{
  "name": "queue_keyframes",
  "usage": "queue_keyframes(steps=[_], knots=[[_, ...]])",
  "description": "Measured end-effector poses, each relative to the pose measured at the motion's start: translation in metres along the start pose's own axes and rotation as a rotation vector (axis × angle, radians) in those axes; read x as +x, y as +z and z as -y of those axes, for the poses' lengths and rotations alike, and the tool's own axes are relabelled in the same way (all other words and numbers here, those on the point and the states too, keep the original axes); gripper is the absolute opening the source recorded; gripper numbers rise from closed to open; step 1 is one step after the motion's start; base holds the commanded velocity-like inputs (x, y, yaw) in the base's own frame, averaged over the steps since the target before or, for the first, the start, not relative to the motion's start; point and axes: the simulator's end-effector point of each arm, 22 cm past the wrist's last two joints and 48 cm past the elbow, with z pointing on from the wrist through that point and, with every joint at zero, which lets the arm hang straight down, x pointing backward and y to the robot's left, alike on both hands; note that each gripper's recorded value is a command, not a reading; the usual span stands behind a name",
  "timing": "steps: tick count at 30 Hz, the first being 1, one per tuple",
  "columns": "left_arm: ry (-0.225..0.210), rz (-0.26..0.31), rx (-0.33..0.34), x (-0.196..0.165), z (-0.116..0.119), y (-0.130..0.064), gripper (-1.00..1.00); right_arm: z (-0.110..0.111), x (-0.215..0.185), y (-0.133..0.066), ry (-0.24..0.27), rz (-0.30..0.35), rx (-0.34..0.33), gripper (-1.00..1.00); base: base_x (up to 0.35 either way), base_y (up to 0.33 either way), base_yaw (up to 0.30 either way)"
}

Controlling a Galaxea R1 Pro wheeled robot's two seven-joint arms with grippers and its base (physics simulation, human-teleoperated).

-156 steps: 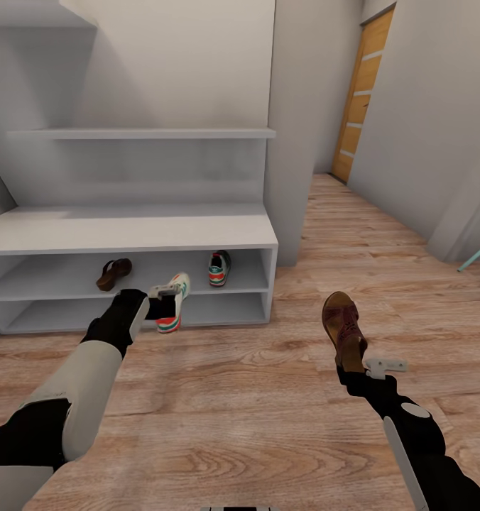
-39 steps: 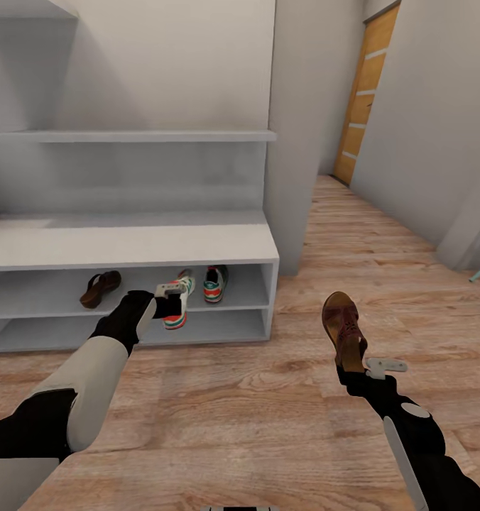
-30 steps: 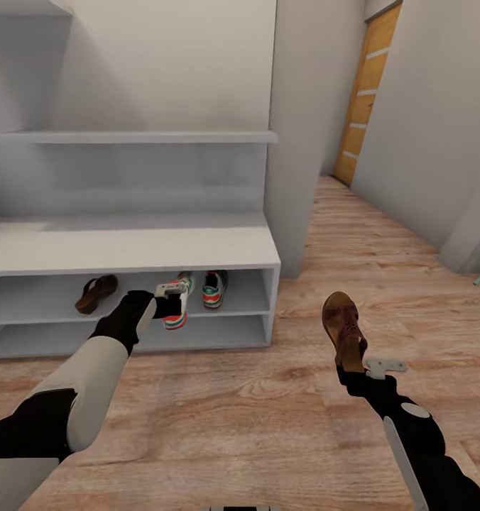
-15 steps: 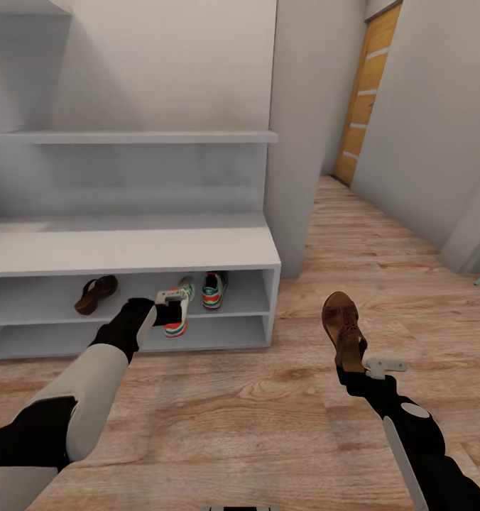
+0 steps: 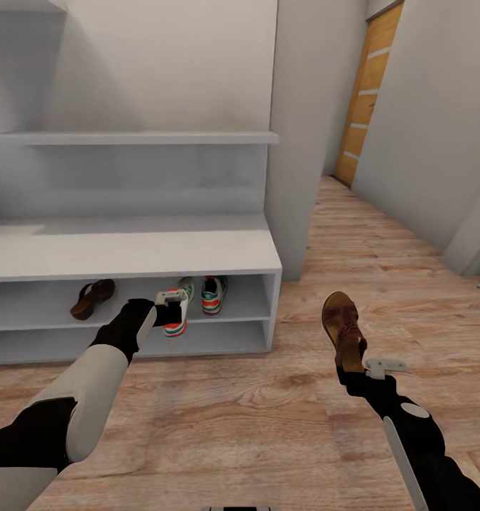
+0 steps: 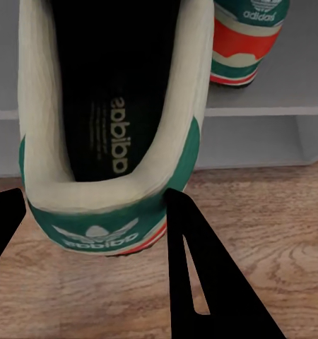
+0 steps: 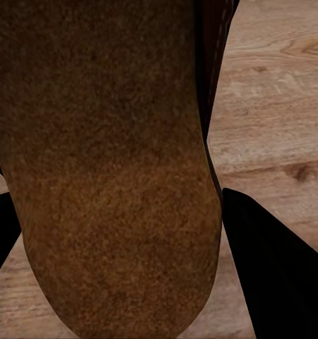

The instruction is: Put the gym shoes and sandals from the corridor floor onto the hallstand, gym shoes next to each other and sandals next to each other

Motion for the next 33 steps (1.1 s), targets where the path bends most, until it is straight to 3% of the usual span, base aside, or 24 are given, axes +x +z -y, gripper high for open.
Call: queue_keyframes(steps=[8, 14, 33], knots=[[0.004, 0.000, -0.007, 0.000, -0.001, 0.000, -1.00, 0.000, 0.000, 0.000, 0.000, 0.000, 0.000, -1.00, 0.154, -0.060, 0.000], [0.005, -0.006, -0.048, 0.004, -0.010, 0.001, -1.00, 0.000, 0.000, 0.000, 0.000, 0.000, 0.000, -1.00, 0.017, -0.008, 0.000], [0.012, 0.007, -0.054, 0.008, -0.011, 0.003, -1.00, 0.000, 0.000, 0.000, 0.000, 0.000, 0.000, -1.00, 0.001, 0.000, 0.000]])
